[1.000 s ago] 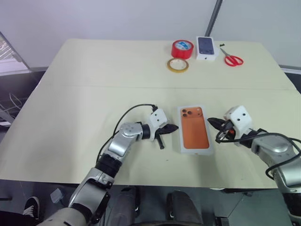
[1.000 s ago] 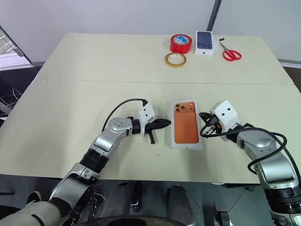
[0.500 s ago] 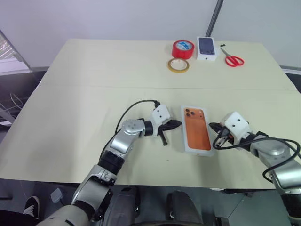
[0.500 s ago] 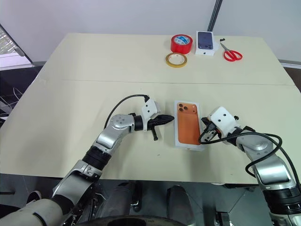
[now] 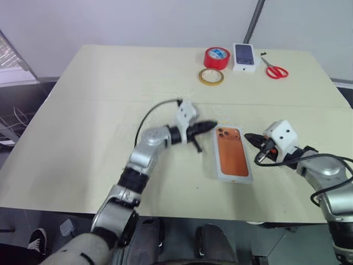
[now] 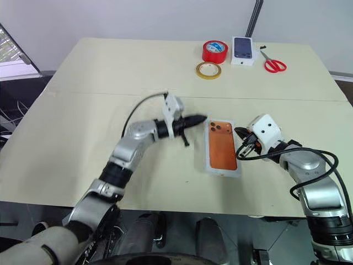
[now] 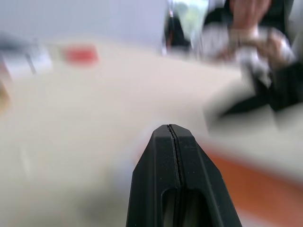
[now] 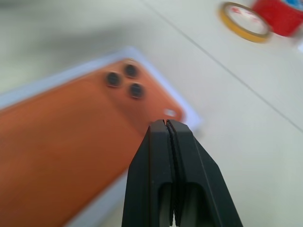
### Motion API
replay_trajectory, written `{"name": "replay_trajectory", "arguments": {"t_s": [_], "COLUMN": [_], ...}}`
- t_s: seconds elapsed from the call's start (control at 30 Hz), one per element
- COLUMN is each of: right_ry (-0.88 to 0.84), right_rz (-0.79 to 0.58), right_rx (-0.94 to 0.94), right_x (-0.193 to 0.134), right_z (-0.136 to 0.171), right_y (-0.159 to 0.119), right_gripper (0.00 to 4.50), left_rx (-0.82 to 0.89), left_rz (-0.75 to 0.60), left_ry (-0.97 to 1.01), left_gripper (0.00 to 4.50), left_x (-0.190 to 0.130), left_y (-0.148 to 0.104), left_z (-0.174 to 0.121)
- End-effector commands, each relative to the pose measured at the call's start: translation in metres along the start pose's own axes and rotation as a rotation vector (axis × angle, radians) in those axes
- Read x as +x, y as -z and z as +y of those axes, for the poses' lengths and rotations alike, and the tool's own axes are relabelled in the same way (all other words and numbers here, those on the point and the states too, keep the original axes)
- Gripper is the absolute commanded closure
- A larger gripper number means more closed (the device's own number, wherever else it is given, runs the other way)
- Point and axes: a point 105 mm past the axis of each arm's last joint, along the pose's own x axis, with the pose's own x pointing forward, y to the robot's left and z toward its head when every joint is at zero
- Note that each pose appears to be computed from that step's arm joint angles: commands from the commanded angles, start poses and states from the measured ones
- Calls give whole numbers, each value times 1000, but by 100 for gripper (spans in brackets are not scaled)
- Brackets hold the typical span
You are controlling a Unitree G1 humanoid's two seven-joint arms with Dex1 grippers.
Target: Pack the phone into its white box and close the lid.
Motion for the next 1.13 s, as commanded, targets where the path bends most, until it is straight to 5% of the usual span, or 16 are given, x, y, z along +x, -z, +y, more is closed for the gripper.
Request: {"name": "replay_trajectory", "arguments": {"t_s": [0.03,0.2,0.27,0.4,0.5,0.7,0.73,0.97,1.13], "right_ry": [-61,-190,-229,-253,-247,-220,-230,-273,-271], "right_rz": [-17,94,109,65,-6,-148,-161,-131,-68], "right_rx": [-48,-109,-88,48,85,125,137,141,93], "right_x": [1,-2,-6,-9,-6,-5,-5,-9,-16], "right_z": [16,44,53,53,48,29,27,17,9], "right_y": [-5,18,21,13,-2,-36,-39,-32,-15], "right_gripper": [445,445,445,445,365,70,10,5,5], "left_rx": [39,94,59,-80,-51,6,36,70,37], "left_rz": [77,473,513,428,317,202,205,362,432], "left_ry": [30,101,136,103,87,-26,-43,-122,-157], "left_gripper": [450,450,450,450,369,68,61,61,61], "left_x": [19,11,3,-1,-5,-57,-71,-162,-197], "left_y": [17,105,116,102,77,30,26,52,64], "left_z": [-10,-24,-28,-20,-10,24,28,35,19]}}
